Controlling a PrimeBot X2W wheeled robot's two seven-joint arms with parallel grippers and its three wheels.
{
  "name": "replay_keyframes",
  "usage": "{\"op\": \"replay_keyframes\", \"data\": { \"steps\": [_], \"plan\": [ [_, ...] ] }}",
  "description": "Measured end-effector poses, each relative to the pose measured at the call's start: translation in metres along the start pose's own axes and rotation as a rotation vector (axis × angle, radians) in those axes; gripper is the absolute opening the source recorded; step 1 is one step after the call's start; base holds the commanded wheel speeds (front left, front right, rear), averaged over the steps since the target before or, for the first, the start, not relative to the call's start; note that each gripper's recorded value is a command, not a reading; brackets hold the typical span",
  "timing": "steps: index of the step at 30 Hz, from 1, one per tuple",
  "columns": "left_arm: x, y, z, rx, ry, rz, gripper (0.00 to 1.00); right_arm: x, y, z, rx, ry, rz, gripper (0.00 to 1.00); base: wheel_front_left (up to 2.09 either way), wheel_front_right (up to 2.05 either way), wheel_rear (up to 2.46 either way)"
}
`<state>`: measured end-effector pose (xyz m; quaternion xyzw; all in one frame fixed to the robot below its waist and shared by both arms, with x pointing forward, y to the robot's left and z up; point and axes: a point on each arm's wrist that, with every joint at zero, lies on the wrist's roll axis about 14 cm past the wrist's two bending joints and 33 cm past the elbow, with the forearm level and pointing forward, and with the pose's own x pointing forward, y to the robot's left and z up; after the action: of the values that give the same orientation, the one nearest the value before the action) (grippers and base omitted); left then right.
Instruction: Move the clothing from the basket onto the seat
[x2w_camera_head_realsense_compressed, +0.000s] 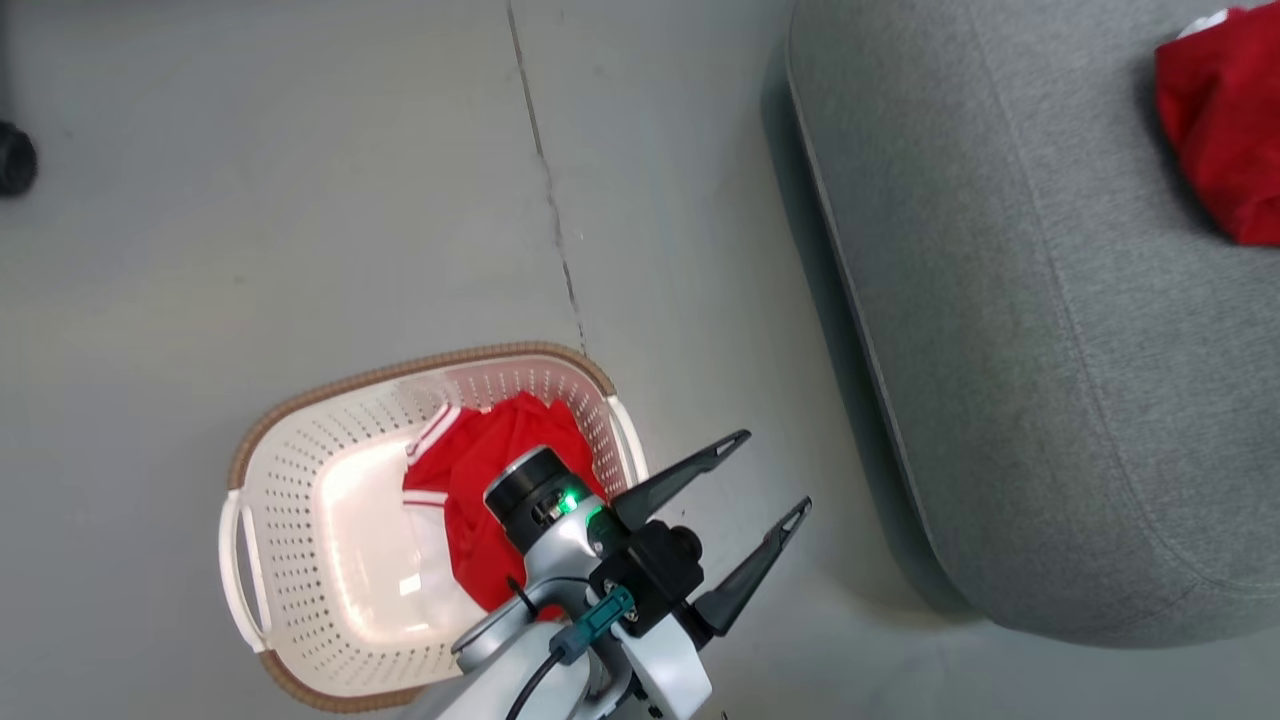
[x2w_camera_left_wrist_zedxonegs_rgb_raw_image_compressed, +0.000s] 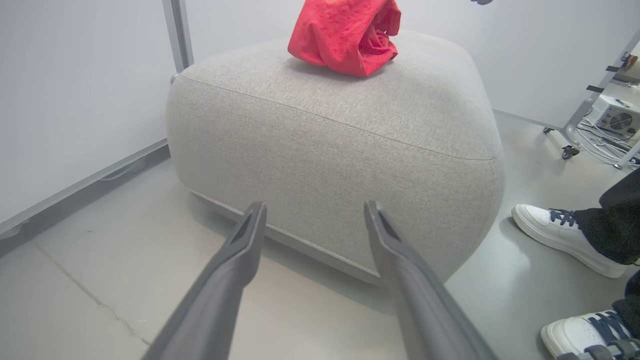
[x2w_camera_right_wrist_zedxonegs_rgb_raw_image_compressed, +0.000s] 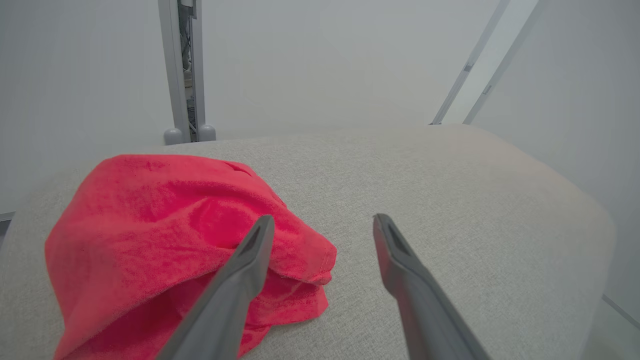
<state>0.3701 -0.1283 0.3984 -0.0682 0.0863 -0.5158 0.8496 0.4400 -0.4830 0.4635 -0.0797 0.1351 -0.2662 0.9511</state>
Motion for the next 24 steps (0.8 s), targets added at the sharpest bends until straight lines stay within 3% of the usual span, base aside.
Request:
{"op": "replay_keyframes", "data": {
  "steps": [10,15,24],
  "plan": [
    [-0.019,-0.018,0.037,0.025,-0.056,0.052,1.00,-0.035,-0.024,0.043,0.003,-0.120,0.023,1.00,0.00,0.00,0.00],
    [-0.028,-0.023,0.067,0.051,-0.123,0.090,1.00,-0.057,-0.028,0.089,0.064,-0.277,0.046,1.00,0.00,0.00,0.00],
    [-0.052,-0.022,0.105,0.074,-0.217,0.200,1.00,-0.116,0.005,0.142,0.139,-0.530,0.185,1.00,0.00,0.00,0.00]
  ]
}}
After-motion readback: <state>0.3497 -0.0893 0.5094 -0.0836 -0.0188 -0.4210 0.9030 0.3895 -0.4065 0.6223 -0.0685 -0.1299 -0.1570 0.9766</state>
